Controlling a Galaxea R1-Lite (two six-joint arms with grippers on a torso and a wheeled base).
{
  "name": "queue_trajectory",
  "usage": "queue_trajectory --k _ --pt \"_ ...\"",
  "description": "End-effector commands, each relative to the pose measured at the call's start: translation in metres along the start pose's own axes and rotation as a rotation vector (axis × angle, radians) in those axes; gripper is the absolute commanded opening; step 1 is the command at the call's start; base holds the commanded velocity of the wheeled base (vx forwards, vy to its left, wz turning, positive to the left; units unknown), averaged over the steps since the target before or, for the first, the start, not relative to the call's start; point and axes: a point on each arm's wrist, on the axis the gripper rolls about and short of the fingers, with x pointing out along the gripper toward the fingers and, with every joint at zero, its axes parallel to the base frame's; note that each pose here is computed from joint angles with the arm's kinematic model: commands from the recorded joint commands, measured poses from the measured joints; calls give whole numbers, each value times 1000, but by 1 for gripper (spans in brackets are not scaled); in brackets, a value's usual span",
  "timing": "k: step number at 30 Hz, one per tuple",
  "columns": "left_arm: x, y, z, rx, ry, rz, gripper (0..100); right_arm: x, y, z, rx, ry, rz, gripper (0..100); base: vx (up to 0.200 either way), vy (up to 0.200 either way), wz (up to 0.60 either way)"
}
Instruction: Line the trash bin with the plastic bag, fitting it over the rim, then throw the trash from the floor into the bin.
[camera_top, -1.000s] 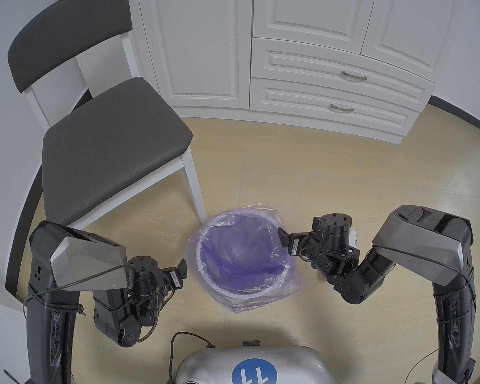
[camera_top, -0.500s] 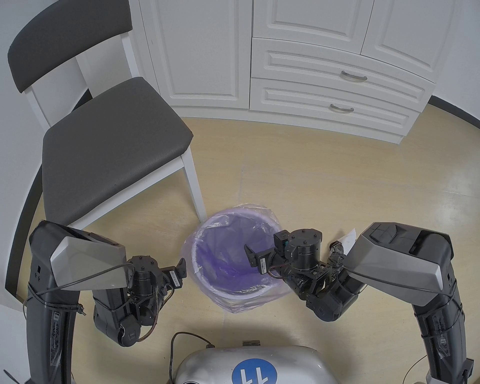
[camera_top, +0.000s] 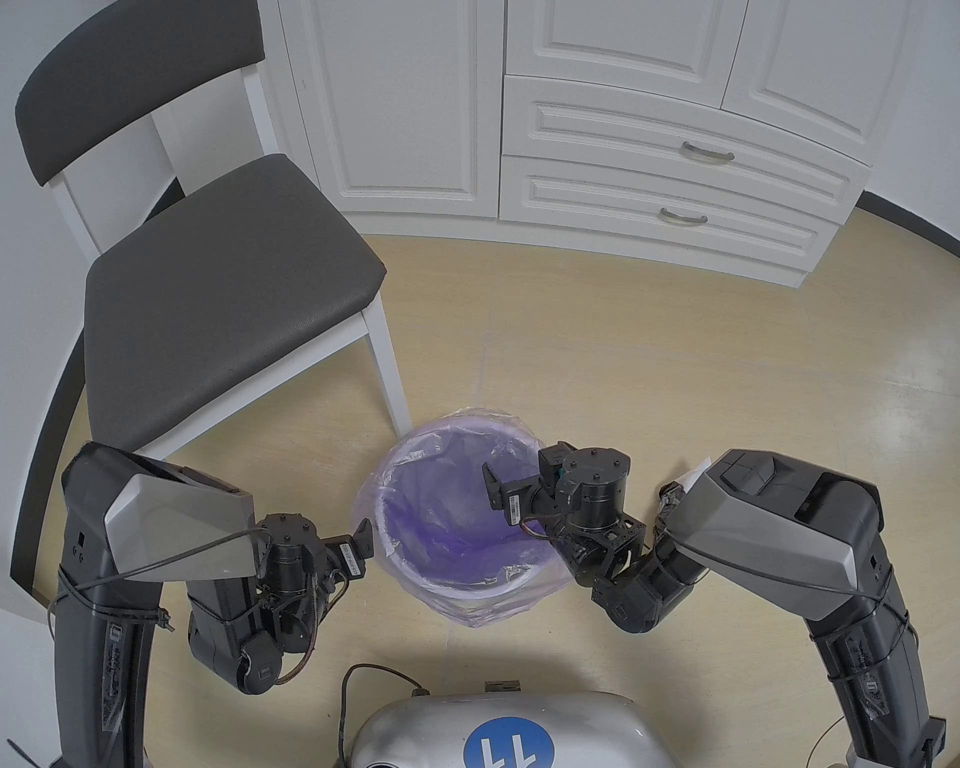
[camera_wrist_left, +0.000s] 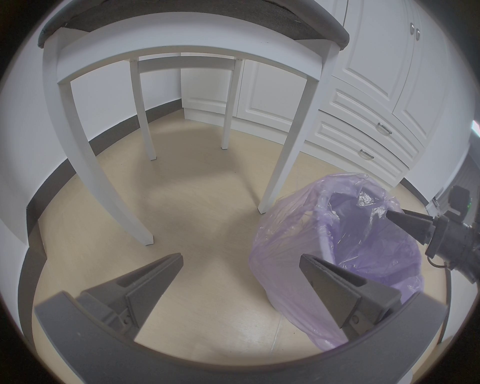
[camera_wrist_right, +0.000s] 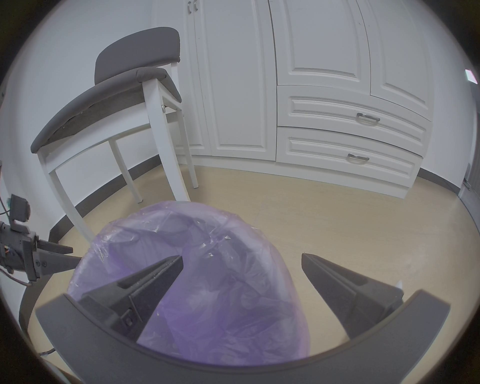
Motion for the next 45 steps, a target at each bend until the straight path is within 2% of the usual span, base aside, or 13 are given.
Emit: queue_trajectory --k 1,6,16,25,31,32,37,40,45 --pt "0 0 -1 0 1 2 100 4 -4 -4 -16 2 -16 100 0 0 0" --pt "0 0 -1 0 1 2 100 10 -10 -2 -36 -18 -61 100 0 0 0" --pt "0 1 -2 0 4 2 100 24 -32 16 -21 -69 -129 100 0 0 0" --pt "1 0 -1 -4 -2 1 100 33 -44 28 -10 -90 -161 100 0 0 0" --pt "2 0 0 -5 -3 2 100 7 -27 28 -33 -31 -108 100 0 0 0" --pt "2 0 0 -5 -3 2 100 2 -21 36 -31 -38 -92 100 0 0 0" --pt "2 0 1 -6 -5 -1 100 -5 -23 61 5 -29 -86 100 0 0 0" --pt "2 0 1 -6 -5 -1 100 2 -37 65 62 34 -124 100 0 0 0" --pt "2 0 1 -7 -7 -1 100 10 -54 55 96 158 -222 100 0 0 0"
